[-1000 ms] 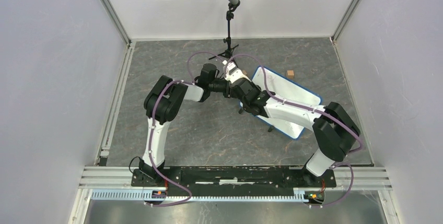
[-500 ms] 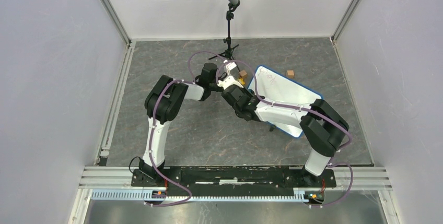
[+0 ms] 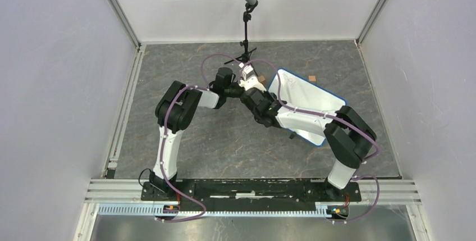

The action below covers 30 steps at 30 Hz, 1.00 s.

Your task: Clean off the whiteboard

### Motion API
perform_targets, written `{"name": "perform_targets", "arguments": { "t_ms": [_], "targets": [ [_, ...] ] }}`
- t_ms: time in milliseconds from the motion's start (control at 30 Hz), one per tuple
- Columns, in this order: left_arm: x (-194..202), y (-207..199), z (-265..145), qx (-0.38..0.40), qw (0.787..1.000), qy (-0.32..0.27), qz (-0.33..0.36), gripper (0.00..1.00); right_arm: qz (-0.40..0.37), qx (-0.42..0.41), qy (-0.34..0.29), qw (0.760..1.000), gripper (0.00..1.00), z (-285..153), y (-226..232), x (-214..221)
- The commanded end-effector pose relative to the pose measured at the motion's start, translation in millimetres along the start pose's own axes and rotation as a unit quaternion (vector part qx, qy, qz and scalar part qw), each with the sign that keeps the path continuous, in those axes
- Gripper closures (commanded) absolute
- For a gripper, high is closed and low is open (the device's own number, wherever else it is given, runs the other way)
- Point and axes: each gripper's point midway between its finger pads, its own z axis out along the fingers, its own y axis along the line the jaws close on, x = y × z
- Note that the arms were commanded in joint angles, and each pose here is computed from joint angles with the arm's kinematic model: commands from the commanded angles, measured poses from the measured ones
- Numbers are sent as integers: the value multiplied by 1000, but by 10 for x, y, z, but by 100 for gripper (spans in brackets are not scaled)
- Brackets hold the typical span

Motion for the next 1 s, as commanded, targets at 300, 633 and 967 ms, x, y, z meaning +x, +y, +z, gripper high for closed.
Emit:
{"name": "perform_targets", "arguments": {
  "t_ms": [300, 633, 967],
  "targets": [
    [20, 300, -169, -68, 997, -11, -30, 98, 23, 54, 8, 998, 89, 47, -326, -80],
    [12, 305, -204, -82, 996, -13, -18, 98, 94, 164, 31, 982, 89, -128, -1144, 429],
    [-1, 308, -223, -90, 996, -17, -12, 98, 131, 97, -7, 987, 88, -88, -984, 399]
  ]
}}
